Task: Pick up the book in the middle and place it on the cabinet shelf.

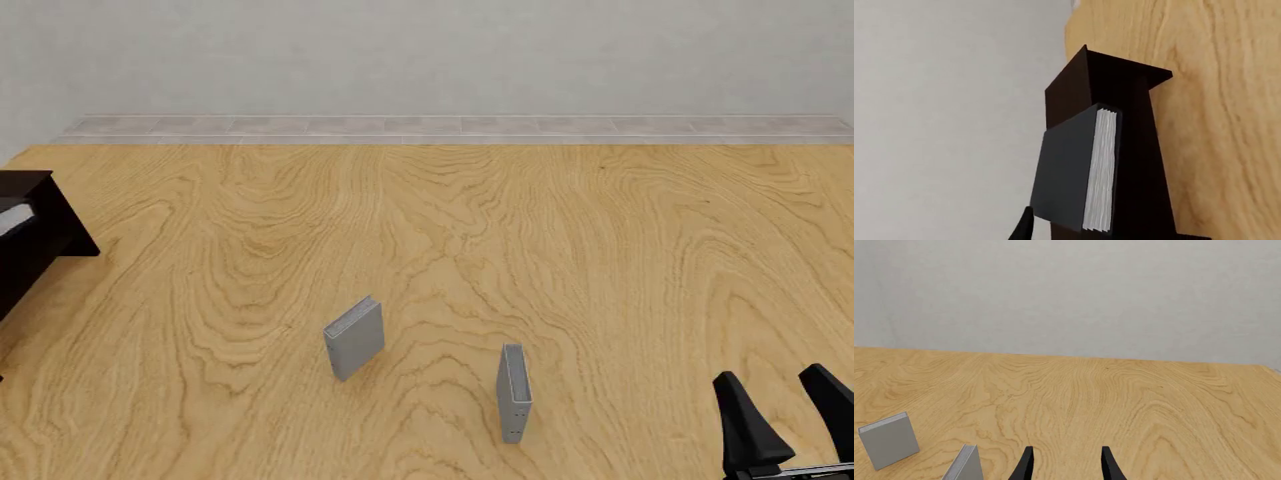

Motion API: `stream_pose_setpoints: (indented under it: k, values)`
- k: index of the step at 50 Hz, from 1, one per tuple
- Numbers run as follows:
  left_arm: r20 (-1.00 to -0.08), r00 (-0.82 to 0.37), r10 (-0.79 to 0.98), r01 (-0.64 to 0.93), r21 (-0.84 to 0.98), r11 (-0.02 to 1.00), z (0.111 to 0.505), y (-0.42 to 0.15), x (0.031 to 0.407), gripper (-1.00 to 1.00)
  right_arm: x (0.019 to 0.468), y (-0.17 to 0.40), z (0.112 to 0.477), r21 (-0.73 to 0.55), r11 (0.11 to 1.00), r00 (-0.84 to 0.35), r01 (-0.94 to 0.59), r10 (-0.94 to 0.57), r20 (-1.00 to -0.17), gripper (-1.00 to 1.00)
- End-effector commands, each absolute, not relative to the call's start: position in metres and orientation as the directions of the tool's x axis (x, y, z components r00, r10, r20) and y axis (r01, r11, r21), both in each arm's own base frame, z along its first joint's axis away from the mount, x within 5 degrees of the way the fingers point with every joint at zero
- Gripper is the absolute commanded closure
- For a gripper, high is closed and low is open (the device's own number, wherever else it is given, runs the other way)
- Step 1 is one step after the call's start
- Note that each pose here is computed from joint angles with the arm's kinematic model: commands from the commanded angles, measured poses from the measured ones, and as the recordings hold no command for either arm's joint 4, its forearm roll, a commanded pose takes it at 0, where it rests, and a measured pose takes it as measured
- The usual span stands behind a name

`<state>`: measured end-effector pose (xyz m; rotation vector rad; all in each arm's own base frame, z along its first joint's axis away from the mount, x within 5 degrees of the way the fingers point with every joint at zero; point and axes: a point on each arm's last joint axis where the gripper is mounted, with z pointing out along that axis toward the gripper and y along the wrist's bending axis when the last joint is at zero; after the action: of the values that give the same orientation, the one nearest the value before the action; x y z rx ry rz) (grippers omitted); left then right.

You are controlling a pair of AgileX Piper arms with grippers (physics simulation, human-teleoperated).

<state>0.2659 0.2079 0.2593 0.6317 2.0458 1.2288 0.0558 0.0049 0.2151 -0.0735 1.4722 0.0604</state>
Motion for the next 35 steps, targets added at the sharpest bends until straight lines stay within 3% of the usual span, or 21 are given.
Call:
stream_pose_setpoints:
  k: [1, 35]
  values:
    - [-0.328, -0.672, 0.664, 0.09, 0.854, 0.512, 0.243, 0.192, 0.26, -1.0, 0.056, 0.005, 0.215, -0.012, 0.996, 0.098, -0.086, -0.004, -0.995, -1.0]
    - [-0.329, -0.637, 0.697, 0.101, 0.861, 0.498, 0.271, 0.158, 0.233, -1.0, 0.056, 0.005, 0.215, -0.012, 0.996, 0.097, -0.086, -0.004, -0.995, -1.0]
